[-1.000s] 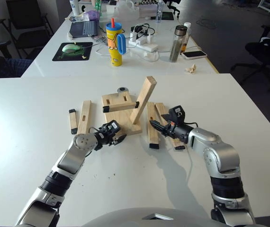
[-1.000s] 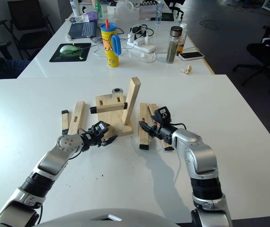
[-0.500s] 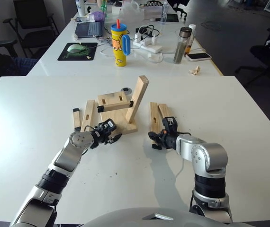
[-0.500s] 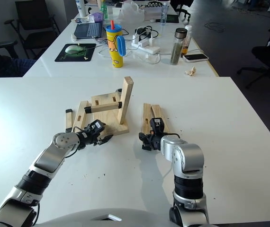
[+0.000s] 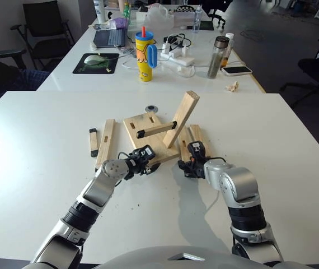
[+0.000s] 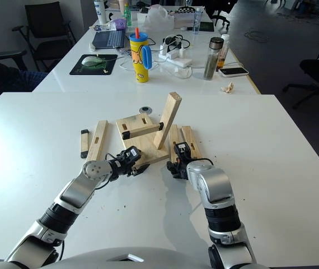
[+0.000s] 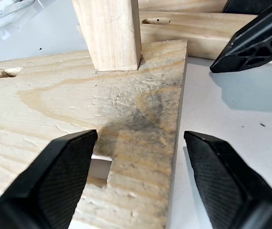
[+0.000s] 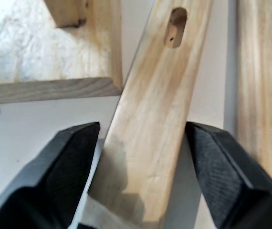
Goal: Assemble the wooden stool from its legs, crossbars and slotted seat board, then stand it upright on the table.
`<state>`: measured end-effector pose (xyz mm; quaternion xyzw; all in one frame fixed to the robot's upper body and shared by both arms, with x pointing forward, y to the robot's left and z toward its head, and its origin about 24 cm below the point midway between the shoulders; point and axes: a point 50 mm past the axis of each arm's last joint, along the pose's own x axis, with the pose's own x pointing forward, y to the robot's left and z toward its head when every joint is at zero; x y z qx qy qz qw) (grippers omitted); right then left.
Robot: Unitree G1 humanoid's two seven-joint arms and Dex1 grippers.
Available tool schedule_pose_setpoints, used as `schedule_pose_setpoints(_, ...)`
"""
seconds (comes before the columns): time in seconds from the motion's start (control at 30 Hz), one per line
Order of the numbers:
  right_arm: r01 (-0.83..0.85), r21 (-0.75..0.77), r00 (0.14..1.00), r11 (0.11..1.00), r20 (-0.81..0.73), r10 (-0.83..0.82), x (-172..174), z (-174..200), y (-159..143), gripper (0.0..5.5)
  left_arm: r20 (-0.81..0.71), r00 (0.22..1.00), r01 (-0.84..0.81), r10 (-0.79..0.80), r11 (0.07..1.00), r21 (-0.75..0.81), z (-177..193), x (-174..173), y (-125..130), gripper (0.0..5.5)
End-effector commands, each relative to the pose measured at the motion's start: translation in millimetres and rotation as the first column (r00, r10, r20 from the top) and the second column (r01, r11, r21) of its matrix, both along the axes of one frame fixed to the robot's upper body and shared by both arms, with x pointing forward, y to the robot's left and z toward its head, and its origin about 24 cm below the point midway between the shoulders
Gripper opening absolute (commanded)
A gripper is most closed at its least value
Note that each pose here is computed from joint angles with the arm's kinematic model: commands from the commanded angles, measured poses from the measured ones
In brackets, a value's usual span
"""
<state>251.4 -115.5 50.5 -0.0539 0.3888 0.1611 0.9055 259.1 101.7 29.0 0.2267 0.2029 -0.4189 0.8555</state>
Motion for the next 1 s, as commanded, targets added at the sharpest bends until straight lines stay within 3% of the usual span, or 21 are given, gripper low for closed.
schedule_pose_setpoints(0.03,0.059,-0.003,0.998,0.998,0.017,-0.059,0.6,-3.1,-9.6,2.49,-0.211,0.976,-0.042,0.06,0.995,0.088,-42.4,-27.4,15.3,3.37)
schedule_pose_setpoints(0.13,0.089,0.052,0.99,0.995,0.101,-0.094,7.6,8.8,-9.2,2.06,-0.154,0.986,-0.059,0.069,0.996,0.07,-36.0,-21.1,17.4,3.37)
schedule_pose_setpoints(0.3,0.138,0.11,0.941,0.984,0.296,-0.165,21.3,36.6,-14.4,2.05,-0.043,0.999,-0.006,0.007,1.0,0.02,-24.4,-15.1,15.6,3.37)
schedule_pose_setpoints(0.53,0.212,0.267,0.739,0.94,0.586,-0.333,44.4,98.1,-44.1,2.05,0.153,0.988,-0.009,0.012,1.0,-0.017,4.5,2.3,30.8,3.37)
schedule_pose_setpoints(0.73,0.113,0.39,0.599,0.914,0.707,-0.376,69.5,152.1,-69.6,2.05,0.221,0.975,0.026,0.016,0.982,-0.187,30.3,1.0,34.0,3.37)
schedule_pose_setpoints(0.83,0.009,0.418,0.585,0.908,0.735,-0.344,73.2,172.4,-74.4,2.05,0.185,0.982,0.079,-0.032,0.965,-0.249,35.4,-11.1,33.3,3.37)
schedule_pose_setpoints(1.0,-0.184,0.444,0.636,0.877,0.734,-0.238,69.8,186.9,-75.7,2.05,-0.067,0.976,0.179,-0.209,0.933,-0.311,29.6,-54.7,28.6,3.37)
